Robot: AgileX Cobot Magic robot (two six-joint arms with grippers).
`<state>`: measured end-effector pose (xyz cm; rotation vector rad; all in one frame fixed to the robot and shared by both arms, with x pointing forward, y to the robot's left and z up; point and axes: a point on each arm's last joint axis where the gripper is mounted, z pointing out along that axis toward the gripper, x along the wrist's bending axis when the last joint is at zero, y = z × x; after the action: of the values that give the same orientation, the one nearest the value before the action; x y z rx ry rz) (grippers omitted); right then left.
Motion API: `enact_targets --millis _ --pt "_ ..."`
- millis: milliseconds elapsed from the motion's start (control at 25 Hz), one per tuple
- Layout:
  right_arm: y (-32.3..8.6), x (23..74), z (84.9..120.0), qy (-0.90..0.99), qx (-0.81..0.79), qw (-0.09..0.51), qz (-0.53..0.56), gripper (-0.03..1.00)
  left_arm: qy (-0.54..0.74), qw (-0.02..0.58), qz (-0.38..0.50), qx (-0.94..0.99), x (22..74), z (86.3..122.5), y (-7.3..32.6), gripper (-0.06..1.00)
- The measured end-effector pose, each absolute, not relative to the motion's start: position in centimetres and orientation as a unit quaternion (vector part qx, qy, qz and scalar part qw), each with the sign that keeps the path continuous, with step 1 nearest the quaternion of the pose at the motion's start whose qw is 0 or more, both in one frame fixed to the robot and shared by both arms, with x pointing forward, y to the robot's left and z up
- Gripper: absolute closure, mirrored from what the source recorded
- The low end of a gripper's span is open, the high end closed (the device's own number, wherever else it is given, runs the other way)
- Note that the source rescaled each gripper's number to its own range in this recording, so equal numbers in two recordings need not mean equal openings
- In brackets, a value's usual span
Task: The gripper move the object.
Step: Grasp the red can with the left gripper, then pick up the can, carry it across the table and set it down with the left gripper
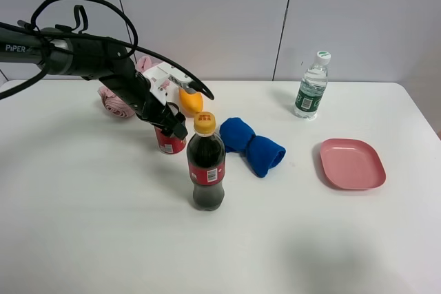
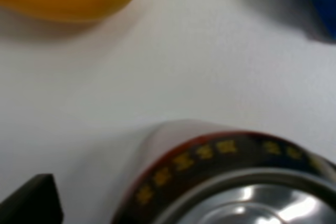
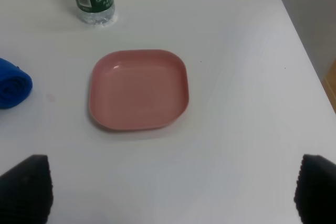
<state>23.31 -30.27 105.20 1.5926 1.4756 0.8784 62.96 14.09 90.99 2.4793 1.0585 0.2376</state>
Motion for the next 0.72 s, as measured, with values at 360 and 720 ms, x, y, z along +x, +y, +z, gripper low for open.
enact_targets --millis 360,720 --pt "-30.3 23.3 105.2 0.58 0.626 0.389 0.345 -0.03 0.381 0.217 0.088 0.894 63.0 91.0 14.1 0.94" --pt "-30.3 23.3 105.2 0.58 0.626 0.389 0.345 -0.03 0.325 0.243 0.084 0.91 61.5 97.0 10.6 0.94"
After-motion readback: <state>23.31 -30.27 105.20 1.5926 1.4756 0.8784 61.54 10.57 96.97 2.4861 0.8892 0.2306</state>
